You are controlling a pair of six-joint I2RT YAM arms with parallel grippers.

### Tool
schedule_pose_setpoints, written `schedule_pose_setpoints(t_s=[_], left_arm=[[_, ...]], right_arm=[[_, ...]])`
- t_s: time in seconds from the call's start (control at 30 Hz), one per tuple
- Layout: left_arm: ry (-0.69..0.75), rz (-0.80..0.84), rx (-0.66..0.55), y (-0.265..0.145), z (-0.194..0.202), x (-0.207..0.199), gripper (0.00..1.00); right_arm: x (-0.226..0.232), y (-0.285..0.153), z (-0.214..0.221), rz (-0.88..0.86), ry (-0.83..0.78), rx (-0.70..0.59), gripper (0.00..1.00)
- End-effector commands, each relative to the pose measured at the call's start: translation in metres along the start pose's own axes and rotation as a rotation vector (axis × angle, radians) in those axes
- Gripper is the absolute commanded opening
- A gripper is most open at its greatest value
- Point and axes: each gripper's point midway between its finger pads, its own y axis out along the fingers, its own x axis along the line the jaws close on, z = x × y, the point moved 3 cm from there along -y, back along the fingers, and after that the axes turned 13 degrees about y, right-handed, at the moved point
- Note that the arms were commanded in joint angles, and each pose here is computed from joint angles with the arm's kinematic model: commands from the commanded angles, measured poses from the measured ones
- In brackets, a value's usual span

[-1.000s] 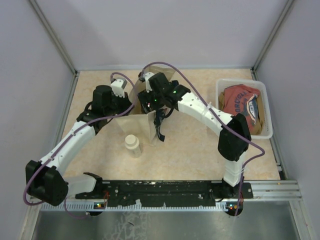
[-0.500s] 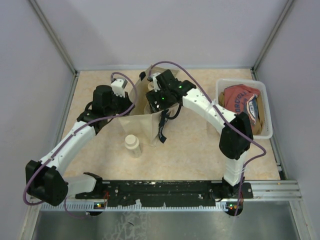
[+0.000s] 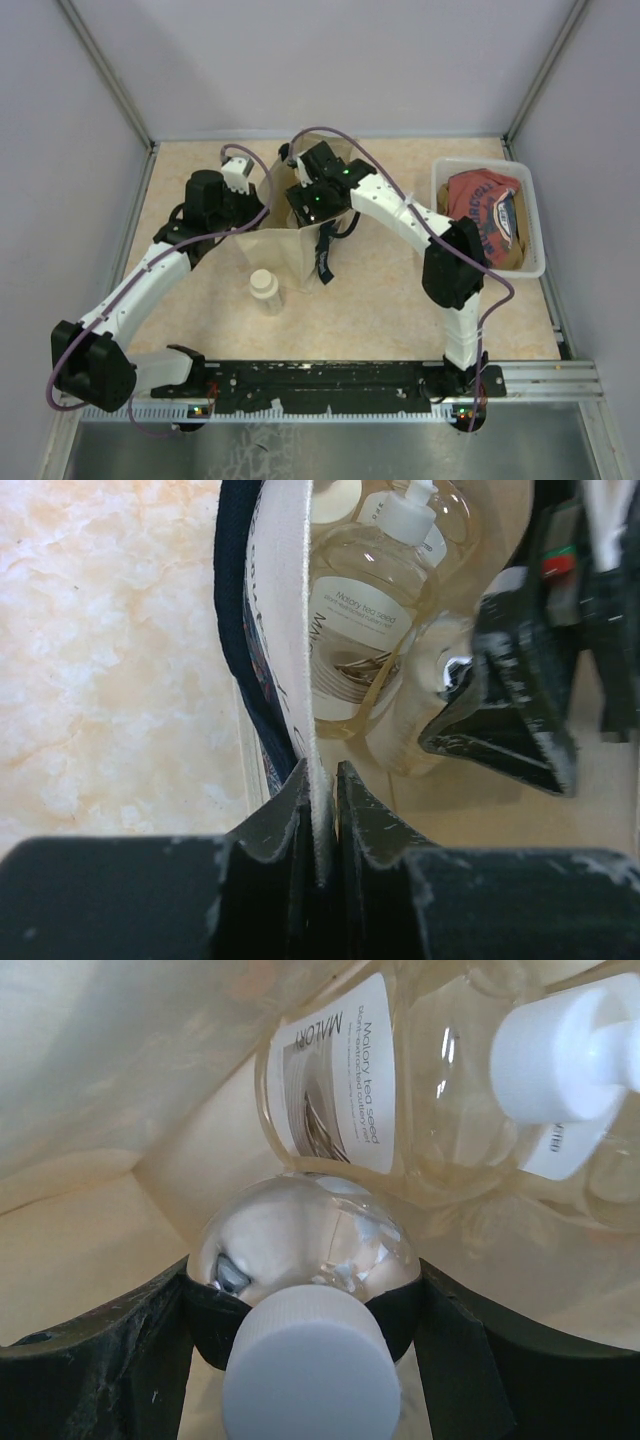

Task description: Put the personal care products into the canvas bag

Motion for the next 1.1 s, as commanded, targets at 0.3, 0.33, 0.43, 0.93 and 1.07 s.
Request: schedule_pose_setpoints(t_s=[0.3, 0.33, 0.43, 0.93, 1.07], left_arm=[[0.017, 0.0, -0.055, -0.004, -0.019, 0.001, 0.0], [0.017, -0.001, -0.053, -0.003, -0.019, 0.001, 0.0], [0.016, -0.002, -0.05, -0.003, -0.018, 0.001, 0.0], [0.024, -0.06, -0.014, 0.008, -0.011, 0.012, 0.0], [0.029, -0.103, -0.01, 0.012, -0.015, 0.021, 0.0]], right_arm=[[-0.003, -0.016, -0.035, 0.054, -0.02, -0.18, 0.73], [-0.001, -0.019, -0.036, 0.051, -0.022, -0.186, 0.81], [0.001, -0.037, -0.043, 0.039, -0.027, -0.233, 0.98], [0.017, -0.192, 0.011, -0.016, -0.083, -0.635, 0.99], [0.028, -0.179, 0.065, -0.131, -0.09, -0.626, 0.99]])
